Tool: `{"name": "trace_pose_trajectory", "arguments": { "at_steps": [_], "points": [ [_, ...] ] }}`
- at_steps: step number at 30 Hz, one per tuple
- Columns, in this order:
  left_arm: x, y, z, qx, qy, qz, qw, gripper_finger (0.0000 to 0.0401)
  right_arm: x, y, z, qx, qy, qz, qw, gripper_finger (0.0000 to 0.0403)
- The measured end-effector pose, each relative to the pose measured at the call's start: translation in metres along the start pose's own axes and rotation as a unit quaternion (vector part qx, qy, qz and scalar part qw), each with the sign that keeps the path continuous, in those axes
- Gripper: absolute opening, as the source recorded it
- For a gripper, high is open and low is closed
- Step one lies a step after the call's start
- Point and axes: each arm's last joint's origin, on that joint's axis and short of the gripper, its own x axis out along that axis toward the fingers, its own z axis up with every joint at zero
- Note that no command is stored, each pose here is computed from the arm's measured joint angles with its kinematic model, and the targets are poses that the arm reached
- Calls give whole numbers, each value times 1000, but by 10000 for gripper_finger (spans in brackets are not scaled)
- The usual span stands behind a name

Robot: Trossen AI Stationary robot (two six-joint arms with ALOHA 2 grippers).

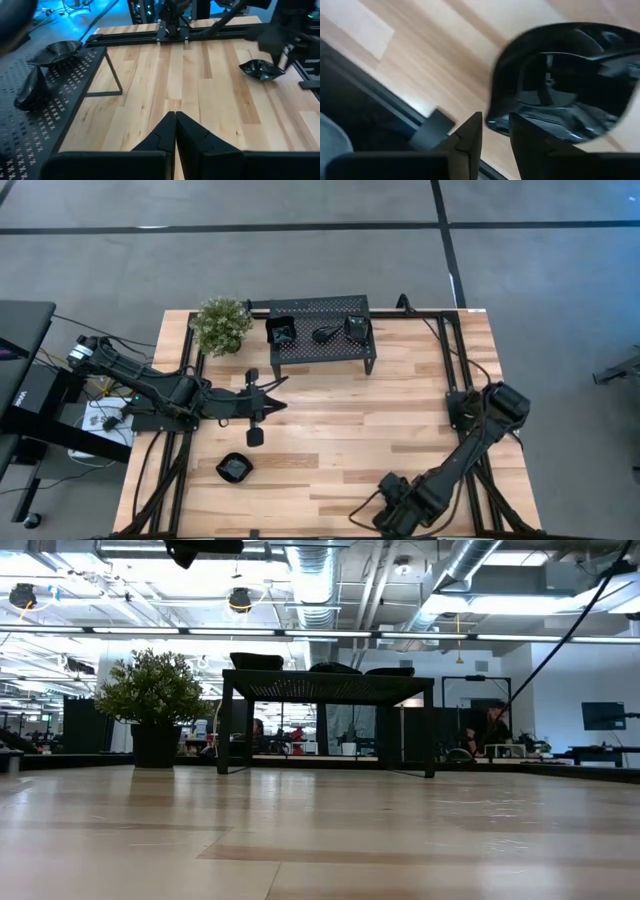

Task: Pick & Place Mini shaped plates
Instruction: Stack the leaf shaped plate on top of the leaf shaped plates on the shelf

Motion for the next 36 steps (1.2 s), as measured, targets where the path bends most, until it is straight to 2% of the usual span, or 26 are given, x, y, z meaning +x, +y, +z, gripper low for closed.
{"name": "trace_pose_trajectory", "arguments": {
  "at_steps": [9, 16, 20, 24, 30, 36],
  "points": [
    [2, 5, 1, -7, -2, 14, 1000, 12, 13, 15, 9, 5, -2, -15, 1000, 91],
    [4, 8, 1, -9, -1, 21, 1000, 12, 13, 13, 6, -22, -10, -22, 999, 91],
    [4, 8, 1, -9, -1, 21, 1000, 12, 13, 7, 2, -12, -20, -47, 999, 91],
    [4, 8, 1, -9, -1, 21, 1000, 12, 15, 8, -2, -8, -19, -44, 999, 91],
    [4, 8, 1, -9, -1, 21, 1000, 12, 25, 8, -3, -33, -11, -52, 998, 91],
    [4, 8, 2, -13, -8, 20, 1000, 12, 17, 5, 0, -32, -11, -66, 997, 91]
  ]
}}
